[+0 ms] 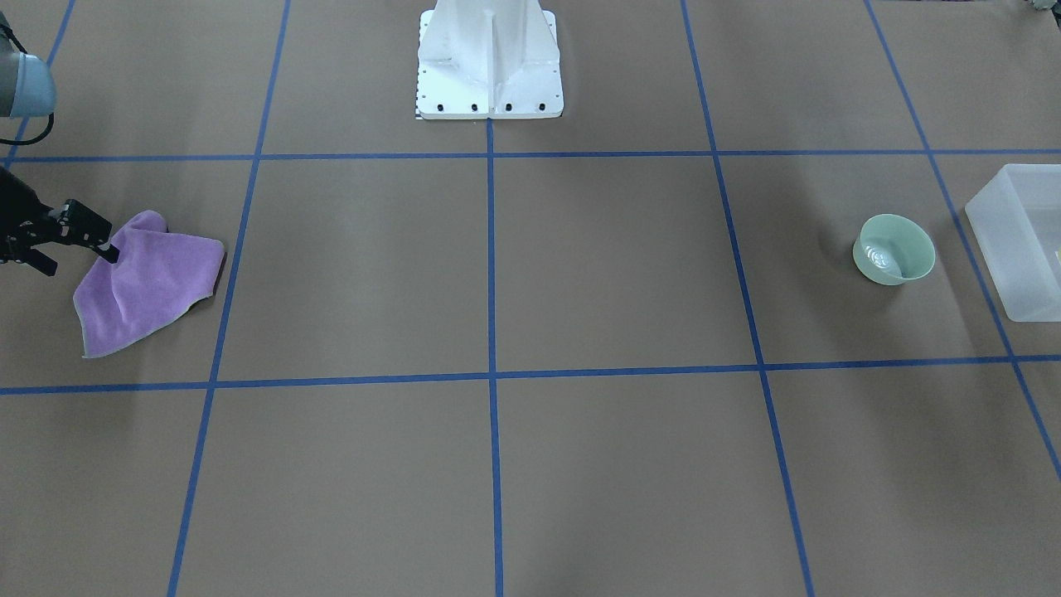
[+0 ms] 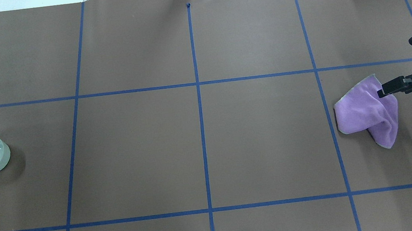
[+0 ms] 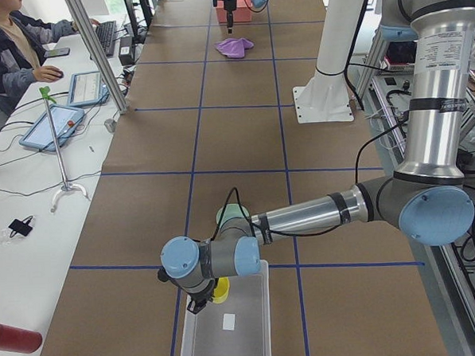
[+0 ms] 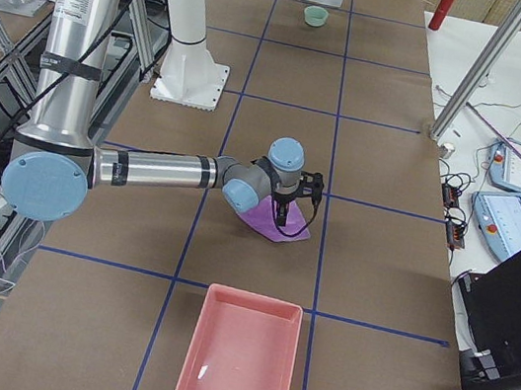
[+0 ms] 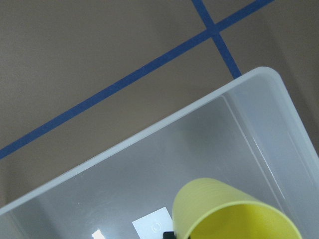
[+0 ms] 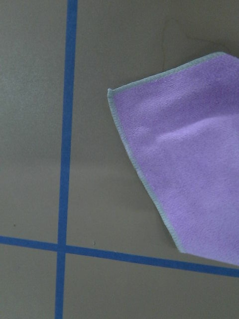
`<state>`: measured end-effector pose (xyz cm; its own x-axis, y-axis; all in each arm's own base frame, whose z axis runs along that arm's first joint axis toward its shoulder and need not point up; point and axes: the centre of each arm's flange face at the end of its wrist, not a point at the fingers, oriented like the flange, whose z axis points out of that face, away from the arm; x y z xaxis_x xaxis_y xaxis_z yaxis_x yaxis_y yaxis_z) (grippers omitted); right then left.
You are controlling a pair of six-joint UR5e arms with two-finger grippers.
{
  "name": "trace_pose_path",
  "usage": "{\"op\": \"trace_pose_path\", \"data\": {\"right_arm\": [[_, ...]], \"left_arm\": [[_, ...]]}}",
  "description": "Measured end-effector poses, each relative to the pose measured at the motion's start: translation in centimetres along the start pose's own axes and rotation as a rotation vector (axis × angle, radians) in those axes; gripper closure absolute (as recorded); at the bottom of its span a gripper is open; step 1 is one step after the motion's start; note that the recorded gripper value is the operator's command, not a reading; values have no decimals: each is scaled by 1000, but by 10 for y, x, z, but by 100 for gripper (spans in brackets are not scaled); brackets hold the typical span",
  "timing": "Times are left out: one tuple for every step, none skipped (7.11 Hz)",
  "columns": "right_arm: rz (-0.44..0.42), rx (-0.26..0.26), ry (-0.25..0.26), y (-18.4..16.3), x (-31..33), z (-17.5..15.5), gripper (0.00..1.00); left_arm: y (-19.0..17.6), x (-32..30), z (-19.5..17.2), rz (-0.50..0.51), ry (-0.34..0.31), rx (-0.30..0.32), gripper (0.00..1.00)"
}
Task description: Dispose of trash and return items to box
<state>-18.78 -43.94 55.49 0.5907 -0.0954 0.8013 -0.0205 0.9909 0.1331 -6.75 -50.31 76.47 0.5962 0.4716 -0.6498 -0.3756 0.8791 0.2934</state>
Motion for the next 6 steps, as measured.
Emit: {"op": "trace_pose_path", "data": {"right_arm": [[-4, -4, -1, 0, -2, 2, 0], [-6, -6, -2, -1, -4, 4, 0], [-7, -8, -2, -1, -4, 5, 0], [-7, -9, -3, -1, -5, 5, 0], [-9, -8, -4, -1, -6, 5, 0], [-9, -7, -6, -2, -8, 4, 0]], "left_arm": [[0, 0, 4, -8, 16, 1, 100], [2, -1, 8, -11, 24, 1, 100], [4, -4, 14, -6, 25, 4, 100], [5, -6, 23, -6, 21, 9, 100], [7, -7, 31, -14, 17, 14, 100], [9, -8, 36, -19, 13, 17, 100]]}}
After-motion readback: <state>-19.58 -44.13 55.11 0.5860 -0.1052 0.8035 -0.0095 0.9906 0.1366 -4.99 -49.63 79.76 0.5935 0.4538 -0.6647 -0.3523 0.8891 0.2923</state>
